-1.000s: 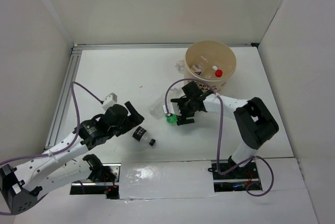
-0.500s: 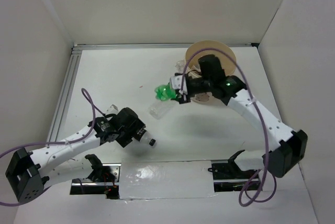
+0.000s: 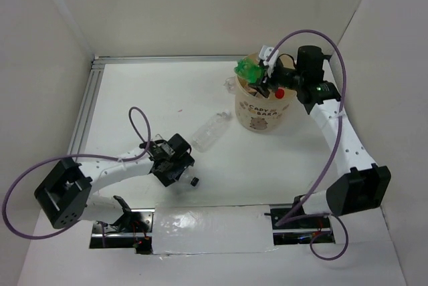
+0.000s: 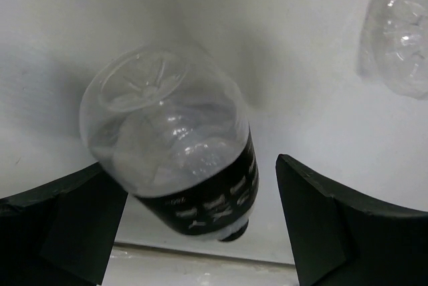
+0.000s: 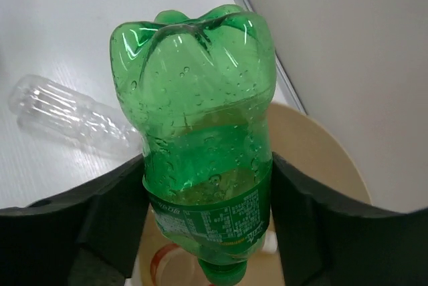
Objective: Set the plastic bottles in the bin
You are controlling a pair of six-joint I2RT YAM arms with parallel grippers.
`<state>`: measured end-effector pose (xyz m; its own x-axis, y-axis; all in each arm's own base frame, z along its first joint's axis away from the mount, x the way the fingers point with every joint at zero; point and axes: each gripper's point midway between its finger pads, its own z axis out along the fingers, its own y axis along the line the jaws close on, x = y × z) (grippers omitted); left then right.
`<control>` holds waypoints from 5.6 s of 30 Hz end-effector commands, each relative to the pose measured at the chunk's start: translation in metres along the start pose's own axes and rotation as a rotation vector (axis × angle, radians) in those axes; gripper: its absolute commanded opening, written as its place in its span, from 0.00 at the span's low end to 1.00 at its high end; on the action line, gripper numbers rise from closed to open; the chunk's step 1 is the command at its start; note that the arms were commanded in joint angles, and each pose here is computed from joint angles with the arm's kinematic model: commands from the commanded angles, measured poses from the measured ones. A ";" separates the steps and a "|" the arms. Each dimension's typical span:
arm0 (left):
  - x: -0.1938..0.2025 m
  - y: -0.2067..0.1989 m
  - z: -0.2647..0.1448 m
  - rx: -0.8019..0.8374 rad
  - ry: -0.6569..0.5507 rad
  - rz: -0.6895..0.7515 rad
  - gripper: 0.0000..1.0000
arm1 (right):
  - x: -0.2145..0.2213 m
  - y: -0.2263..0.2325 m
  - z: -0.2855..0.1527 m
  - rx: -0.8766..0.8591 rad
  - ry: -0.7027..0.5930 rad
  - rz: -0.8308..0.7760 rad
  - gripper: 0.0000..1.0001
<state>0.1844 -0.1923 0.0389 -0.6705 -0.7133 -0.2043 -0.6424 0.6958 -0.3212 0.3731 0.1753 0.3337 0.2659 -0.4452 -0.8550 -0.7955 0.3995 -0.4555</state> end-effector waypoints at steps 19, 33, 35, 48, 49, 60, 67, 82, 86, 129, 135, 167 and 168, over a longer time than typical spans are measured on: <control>-0.001 -0.113 -0.126 0.448 -0.254 0.474 0.00 | 0.016 -0.012 -0.118 0.106 -0.098 0.175 0.60; -0.045 -0.411 -0.288 1.122 -0.855 0.722 0.01 | 0.063 0.049 -0.130 0.022 0.024 0.268 0.05; -0.061 -0.437 -0.301 1.126 -0.924 0.706 0.09 | 0.067 0.057 -0.129 0.005 0.033 0.298 0.09; -0.097 -0.463 -0.230 1.056 -0.920 0.779 1.00 | 0.083 0.069 -0.128 0.009 0.067 0.355 0.90; -0.106 -0.460 -0.237 1.065 -0.940 0.761 1.00 | 0.083 0.069 -0.128 0.009 0.067 0.355 0.90; -0.265 -0.390 -0.088 0.941 -0.746 0.633 0.97 | 0.110 0.059 -0.131 0.042 0.115 0.460 0.91; -0.253 -0.416 0.010 0.954 -0.611 0.756 0.99 | 0.113 0.042 -0.138 0.079 0.130 0.517 0.91; -0.197 -0.417 0.091 1.049 -0.418 0.912 0.99 | 0.131 0.047 -0.149 0.112 0.176 0.629 0.92; -0.179 -0.416 0.096 1.088 -0.371 0.955 0.99 | 0.136 0.050 -0.148 0.108 0.178 0.628 0.92; -0.167 -0.345 0.112 0.743 -0.384 0.991 0.00 | 0.125 0.066 -0.142 0.071 0.117 0.631 0.92; -0.203 -0.325 0.036 0.763 -0.501 0.913 0.00 | 0.126 0.071 -0.141 0.063 0.110 0.631 0.92; -0.088 -0.362 -0.227 1.227 -0.659 1.019 0.00 | 0.119 0.106 -0.142 0.015 0.167 0.533 1.00; -0.091 -0.370 -0.235 1.242 -0.675 1.014 0.00 | 0.117 0.108 -0.143 0.012 0.168 0.524 1.00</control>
<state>0.3863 -0.3588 0.3474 -0.2206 -0.1286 -0.9668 0.7448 0.6178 -0.2521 0.2587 0.0445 0.2261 -0.2390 -0.2776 -0.9305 -0.7761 0.6306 0.0112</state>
